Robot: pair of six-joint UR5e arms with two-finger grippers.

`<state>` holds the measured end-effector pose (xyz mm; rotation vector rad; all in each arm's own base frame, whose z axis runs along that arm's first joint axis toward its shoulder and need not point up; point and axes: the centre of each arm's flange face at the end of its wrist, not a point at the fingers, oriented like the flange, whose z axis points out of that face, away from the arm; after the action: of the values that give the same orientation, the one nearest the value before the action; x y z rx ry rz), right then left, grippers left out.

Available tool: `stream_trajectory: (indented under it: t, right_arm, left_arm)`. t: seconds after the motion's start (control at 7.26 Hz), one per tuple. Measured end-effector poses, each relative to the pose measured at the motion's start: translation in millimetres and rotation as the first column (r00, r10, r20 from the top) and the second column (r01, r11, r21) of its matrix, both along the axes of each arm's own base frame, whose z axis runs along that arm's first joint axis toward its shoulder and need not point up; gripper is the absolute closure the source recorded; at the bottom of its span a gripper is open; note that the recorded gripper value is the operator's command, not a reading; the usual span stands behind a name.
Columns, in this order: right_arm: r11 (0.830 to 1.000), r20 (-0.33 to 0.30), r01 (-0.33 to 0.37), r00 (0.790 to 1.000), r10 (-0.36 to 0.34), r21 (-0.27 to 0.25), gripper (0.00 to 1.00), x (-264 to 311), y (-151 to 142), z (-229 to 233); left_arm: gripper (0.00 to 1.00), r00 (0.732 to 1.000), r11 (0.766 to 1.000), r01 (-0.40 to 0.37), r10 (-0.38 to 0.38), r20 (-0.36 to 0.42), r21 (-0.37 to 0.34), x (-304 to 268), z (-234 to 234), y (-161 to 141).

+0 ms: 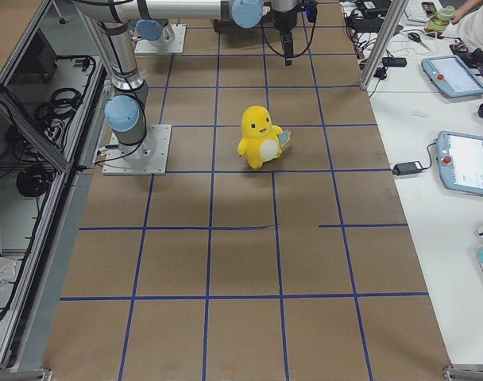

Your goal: Pull drawer sideways

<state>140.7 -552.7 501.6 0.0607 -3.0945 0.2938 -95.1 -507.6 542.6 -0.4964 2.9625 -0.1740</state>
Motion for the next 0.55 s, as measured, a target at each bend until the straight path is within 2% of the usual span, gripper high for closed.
stream_trajectory:
  t: [0.28, 0.55]
  right_arm:
    - [1.000, 0.000, 0.000, 1.000, 0.000, 0.000, 0.00, 0, 0, 0]
    - [1.000, 0.000, 0.000, 1.000, 0.000, 0.000, 0.00, 0, 0, 0]
  left_arm:
    - [0.00, 0.999, 0.997, 0.015, -0.018, -0.030, -0.073, 0, -1, -15]
    - [0.00, 0.996, 0.993, 0.080, -0.083, -0.033, -0.086, -25, -8, -15]
